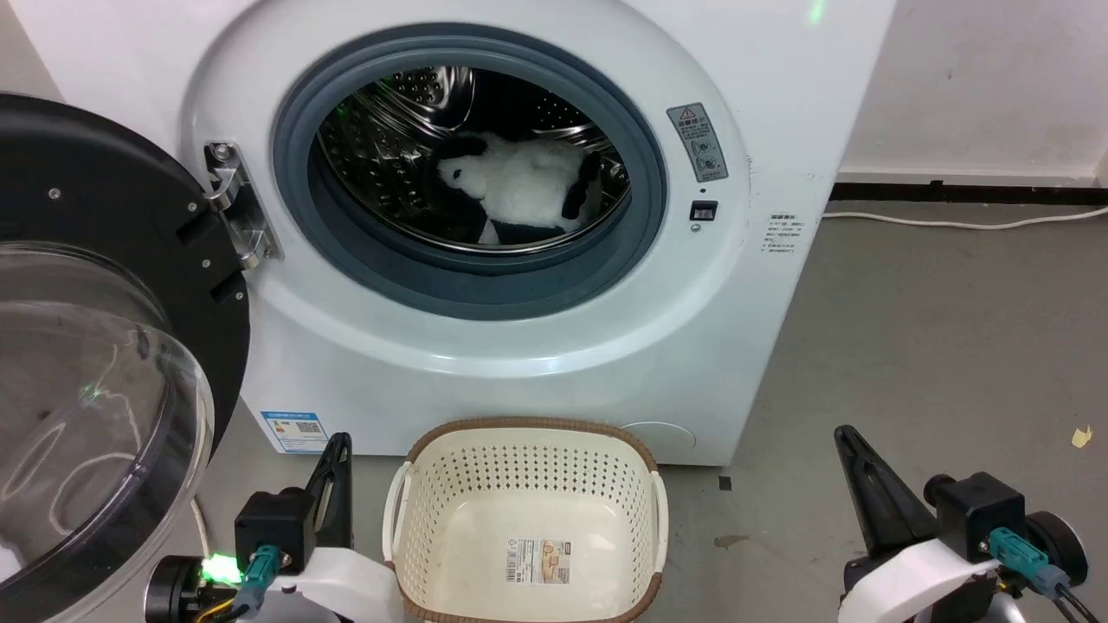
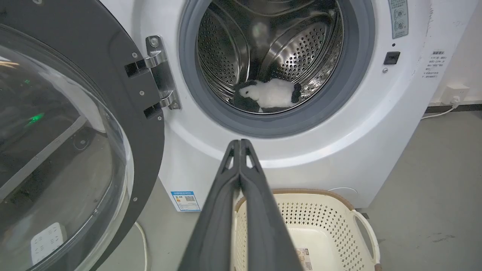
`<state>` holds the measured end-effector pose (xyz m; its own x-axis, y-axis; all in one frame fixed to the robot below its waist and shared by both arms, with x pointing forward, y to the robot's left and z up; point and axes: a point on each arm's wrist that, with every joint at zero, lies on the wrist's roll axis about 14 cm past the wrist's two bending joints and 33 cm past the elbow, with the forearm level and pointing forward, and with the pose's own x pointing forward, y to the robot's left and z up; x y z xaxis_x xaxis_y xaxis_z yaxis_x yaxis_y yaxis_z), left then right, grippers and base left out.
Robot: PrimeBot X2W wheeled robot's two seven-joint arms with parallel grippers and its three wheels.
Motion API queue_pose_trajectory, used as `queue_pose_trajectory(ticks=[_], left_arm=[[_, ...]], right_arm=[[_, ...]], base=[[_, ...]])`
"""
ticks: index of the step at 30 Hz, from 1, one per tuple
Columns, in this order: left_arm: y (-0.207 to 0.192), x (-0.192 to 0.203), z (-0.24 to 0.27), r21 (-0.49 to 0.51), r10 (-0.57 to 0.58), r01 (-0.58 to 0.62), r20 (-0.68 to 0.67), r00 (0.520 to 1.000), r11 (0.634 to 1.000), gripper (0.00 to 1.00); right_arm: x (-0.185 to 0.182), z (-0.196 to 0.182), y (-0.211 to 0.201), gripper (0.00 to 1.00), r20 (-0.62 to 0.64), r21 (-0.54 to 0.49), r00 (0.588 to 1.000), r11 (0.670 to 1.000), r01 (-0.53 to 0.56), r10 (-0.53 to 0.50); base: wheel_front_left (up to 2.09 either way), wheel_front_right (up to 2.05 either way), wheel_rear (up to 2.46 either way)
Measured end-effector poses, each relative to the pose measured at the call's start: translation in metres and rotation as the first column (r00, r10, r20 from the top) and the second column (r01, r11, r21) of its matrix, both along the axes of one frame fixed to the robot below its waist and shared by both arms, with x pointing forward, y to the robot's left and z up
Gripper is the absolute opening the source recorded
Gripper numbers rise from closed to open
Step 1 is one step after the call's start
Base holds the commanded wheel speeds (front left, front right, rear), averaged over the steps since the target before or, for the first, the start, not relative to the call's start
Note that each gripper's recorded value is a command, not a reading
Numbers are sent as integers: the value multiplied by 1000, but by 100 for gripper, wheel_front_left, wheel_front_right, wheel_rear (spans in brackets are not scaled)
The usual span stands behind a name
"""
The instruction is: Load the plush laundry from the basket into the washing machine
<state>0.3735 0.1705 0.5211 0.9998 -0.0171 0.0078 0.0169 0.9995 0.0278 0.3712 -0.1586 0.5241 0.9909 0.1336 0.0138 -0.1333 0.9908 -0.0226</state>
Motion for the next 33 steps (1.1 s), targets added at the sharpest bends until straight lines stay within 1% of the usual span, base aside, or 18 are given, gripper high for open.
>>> queue_pose_trajectory(ticks=[33], left_arm=[[8, -1, 5, 20, 21, -20, -12, 1000, 1000, 0]], right_arm=[[1, 3, 0, 0, -16, -21, 1000, 1000, 0, 0]], base=[[0, 0, 0]])
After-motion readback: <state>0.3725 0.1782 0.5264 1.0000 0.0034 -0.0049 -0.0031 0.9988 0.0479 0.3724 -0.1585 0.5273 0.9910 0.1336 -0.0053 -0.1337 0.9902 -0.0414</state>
